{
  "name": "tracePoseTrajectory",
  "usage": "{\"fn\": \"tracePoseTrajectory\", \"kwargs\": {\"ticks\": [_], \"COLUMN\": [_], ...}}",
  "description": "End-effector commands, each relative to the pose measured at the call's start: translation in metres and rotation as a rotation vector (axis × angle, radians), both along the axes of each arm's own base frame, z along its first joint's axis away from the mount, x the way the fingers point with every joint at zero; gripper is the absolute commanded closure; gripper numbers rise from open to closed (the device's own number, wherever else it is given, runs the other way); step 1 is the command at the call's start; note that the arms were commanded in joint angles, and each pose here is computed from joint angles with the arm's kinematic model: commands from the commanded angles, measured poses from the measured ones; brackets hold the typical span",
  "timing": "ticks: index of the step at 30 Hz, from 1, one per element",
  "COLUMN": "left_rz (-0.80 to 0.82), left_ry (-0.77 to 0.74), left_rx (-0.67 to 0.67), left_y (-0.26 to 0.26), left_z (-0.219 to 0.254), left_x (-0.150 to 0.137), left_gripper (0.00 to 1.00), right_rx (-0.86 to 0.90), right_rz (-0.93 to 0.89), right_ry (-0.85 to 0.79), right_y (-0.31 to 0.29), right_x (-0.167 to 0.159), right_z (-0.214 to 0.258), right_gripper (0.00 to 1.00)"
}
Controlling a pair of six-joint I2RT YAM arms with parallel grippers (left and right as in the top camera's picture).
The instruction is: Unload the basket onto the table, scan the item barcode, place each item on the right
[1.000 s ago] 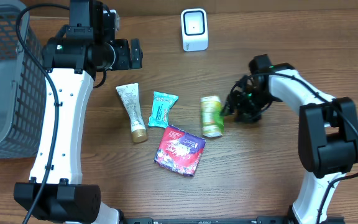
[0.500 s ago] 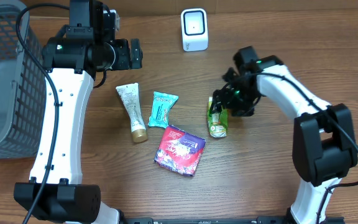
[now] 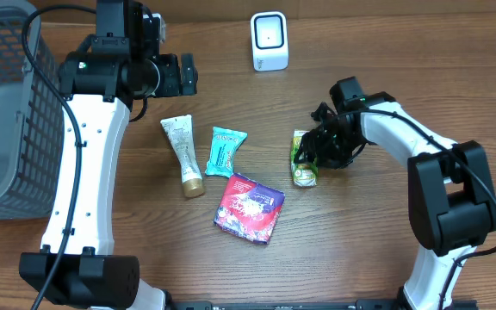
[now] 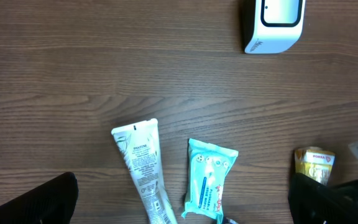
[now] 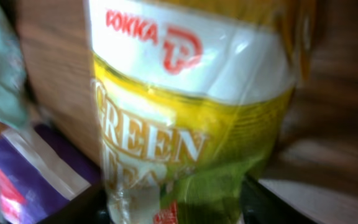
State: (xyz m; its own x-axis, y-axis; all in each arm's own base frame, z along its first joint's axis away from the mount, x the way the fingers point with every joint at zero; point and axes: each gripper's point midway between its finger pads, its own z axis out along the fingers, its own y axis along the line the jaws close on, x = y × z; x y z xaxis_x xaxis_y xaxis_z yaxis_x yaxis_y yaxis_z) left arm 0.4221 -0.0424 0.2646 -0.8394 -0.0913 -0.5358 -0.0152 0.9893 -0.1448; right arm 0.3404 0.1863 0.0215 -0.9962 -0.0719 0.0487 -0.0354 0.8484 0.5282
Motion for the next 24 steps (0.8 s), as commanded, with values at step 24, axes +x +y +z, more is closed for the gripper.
{"fn": "tracePoseTrajectory", "kwargs": {"ticks": [24], "left_rz": [-0.013], "left_ry": [-0.001], "left_rx": [0.002], "left_y": [0.002], "left_z": [-0.001], "left_x": [0.002], "left_gripper": [0.0], "right_rx": [0.209], "right_rz": [-0.061], "right_ry": [-0.028], "right_y": [-0.003], "right_x": [0.012], "right_z": [0.011], "right_gripper": [0.6]}}
